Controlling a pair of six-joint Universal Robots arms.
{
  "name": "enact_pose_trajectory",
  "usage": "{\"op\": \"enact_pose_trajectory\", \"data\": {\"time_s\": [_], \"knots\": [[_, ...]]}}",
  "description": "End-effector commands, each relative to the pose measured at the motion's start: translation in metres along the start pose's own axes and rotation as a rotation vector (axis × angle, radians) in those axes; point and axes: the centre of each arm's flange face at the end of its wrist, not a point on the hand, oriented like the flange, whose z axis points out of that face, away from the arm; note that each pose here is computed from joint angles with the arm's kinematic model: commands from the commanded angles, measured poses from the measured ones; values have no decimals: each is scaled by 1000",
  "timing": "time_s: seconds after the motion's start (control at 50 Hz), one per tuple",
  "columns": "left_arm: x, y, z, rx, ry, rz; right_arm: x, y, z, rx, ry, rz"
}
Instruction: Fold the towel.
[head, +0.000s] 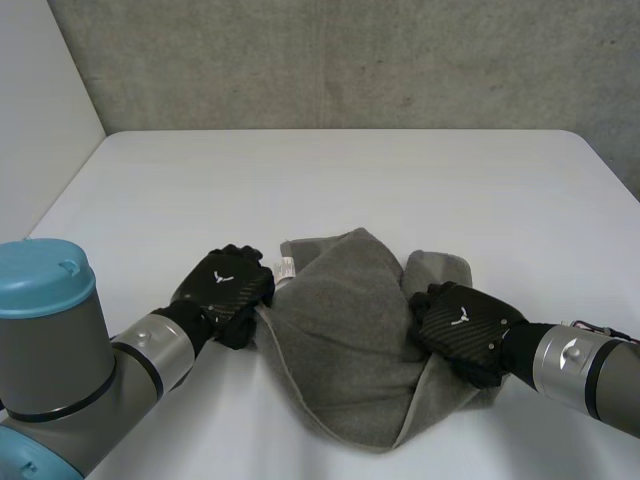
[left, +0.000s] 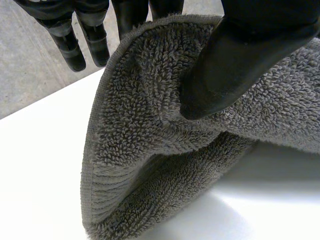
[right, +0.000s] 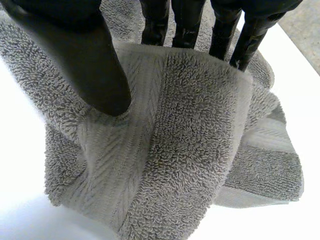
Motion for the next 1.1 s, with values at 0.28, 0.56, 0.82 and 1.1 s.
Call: {"op": "enact_pose_trajectory", "data": {"time_s": [0.28, 0.56, 0.82, 1.1], "knots": [[-31, -28, 8, 76, -85, 11, 39, -43, -11, 114, 108, -75], [-110, -218, -4, 671, -333, 132, 220, -199, -91, 731, 749, 108], [-126, -138, 4, 569, -334, -16, 173, -138, -54, 589, 599, 174], [-75, -10, 26, 169, -173, 1, 78, -15, 23, 235, 382, 313]]}}
